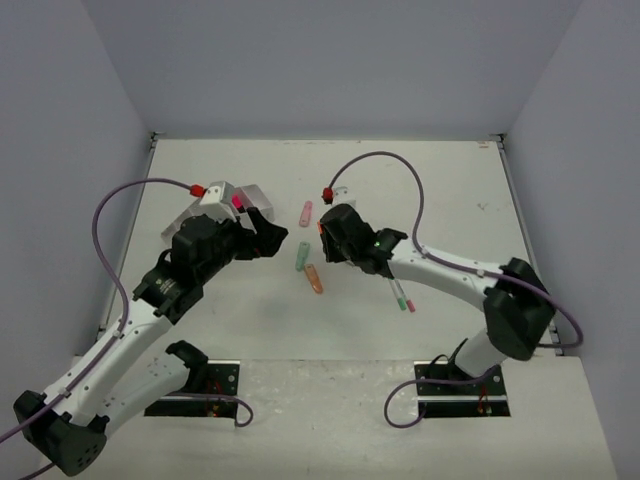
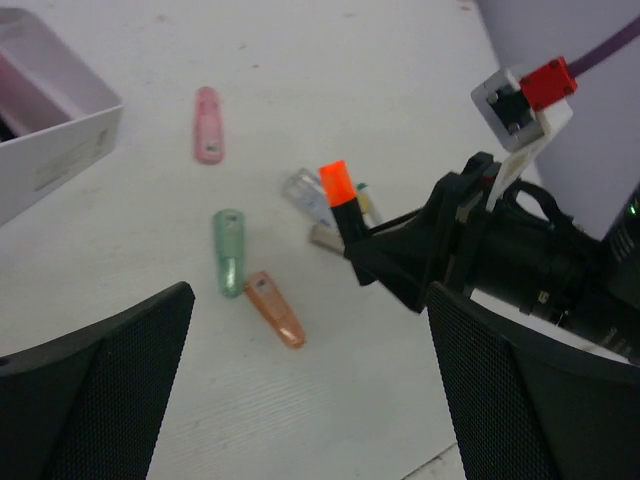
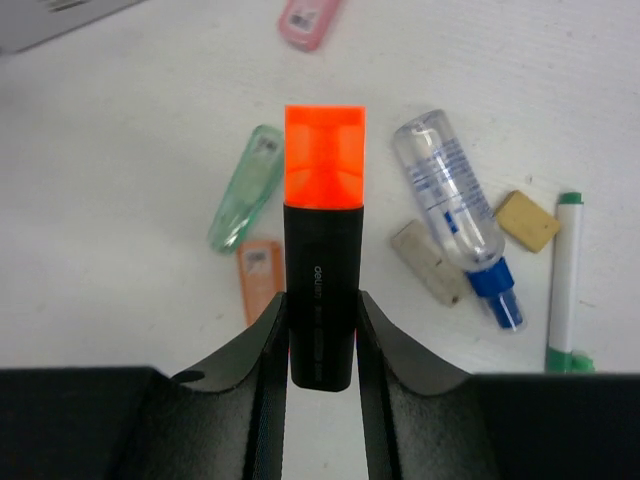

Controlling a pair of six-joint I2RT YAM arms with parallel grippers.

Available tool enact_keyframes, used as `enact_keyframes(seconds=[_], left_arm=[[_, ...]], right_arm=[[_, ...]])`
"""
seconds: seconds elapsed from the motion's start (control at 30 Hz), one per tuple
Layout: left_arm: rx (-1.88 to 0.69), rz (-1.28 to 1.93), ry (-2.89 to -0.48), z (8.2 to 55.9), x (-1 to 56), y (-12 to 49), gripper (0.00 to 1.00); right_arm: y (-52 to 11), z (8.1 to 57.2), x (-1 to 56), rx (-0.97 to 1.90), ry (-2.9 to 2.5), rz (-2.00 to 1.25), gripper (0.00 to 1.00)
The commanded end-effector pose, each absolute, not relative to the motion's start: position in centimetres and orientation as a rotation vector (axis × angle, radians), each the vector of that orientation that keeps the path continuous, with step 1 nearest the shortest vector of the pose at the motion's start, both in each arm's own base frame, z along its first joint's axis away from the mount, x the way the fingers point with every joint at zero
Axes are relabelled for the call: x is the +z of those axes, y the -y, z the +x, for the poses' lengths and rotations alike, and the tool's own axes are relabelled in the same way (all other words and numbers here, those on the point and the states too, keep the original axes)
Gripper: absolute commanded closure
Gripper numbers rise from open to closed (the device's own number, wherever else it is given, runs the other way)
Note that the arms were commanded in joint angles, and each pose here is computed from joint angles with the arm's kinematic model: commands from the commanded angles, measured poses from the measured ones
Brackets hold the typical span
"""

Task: Sort the stationery into containers
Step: Pick up the pen from the center of the board, then place the pen in the storage box.

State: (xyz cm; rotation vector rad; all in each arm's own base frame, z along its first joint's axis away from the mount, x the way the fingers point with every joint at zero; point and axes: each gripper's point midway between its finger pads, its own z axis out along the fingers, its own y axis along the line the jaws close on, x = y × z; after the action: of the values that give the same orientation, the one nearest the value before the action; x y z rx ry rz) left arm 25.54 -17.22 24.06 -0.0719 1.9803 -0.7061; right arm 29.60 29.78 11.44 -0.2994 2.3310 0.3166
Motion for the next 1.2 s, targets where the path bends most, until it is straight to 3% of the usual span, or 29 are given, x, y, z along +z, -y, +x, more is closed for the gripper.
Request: enact_keyframes(seconds=[0.0,0.2,0.5,0.57,0.63,0.7,0.8,0.83,0.87,0.9,0.97,1.0,1.03,1.17], left_arm=[[-1.138,0.097,-1.744,24.5,30.1,23.1,0.00],[-1.254,0.149,-1.732,24.5,30.4,25.1,0.03],[-1.387,0.194,-1.831,24.0,28.1,27.4,0.22],[-1.405,0.197,-1.842,24.2,27.9,27.7,0.39],[-1.411,0.199,-1.853,24.3,27.7,28.0,0.49],[-1.426,0.208,-1.865,24.4,27.6,28.3,0.73],[-1.458,0.235,-1.861,24.1,27.7,28.8,0.97],[-1.464,0.245,-1.862,24.0,27.7,28.8,1.00],[-1.455,0.243,-1.858,24.2,27.9,28.8,1.00],[-1.426,0.236,-1.855,24.6,28.0,28.6,1.00],[-1.254,0.228,-1.850,26.4,28.3,27.5,1.00],[-1.120,0.175,-1.907,27.7,27.4,26.3,1.00],[-0.976,0.105,-1.924,29.3,27.1,24.7,1.00],[-0.340,-0.240,-1.859,35.8,27.3,15.7,1.00]], right_arm=[[-32.5,25.8,18.0,0.554,-2.057,-0.460,0.89],[-32.0,21.9,22.3,0.704,-1.893,-0.441,0.90],[-31.7,20.4,25.5,0.771,-1.778,-0.441,0.90],[-31.7,20.4,25.7,0.771,-1.774,-0.443,0.90],[-31.6,20.4,25.9,0.767,-1.767,-0.438,0.90],[-31.4,20.5,26.1,0.759,-1.757,-0.437,0.90],[-30.9,20.8,26.2,0.729,-1.754,-0.425,0.90],[-30.7,20.9,26.2,0.720,-1.753,-0.418,0.89],[-30.5,21.0,26.2,0.710,-1.755,-0.412,0.85],[-30.3,21.1,26.1,0.702,-1.760,-0.405,0.72],[-29.6,21.4,25.5,0.661,-1.778,-0.373,0.14],[-29.1,21.7,25.2,0.634,-1.790,-0.344,0.05],[-28.6,22.0,24.6,0.607,-1.808,-0.319,0.01],[-26.5,23.0,22.4,0.514,-1.869,-0.225,0.01]])
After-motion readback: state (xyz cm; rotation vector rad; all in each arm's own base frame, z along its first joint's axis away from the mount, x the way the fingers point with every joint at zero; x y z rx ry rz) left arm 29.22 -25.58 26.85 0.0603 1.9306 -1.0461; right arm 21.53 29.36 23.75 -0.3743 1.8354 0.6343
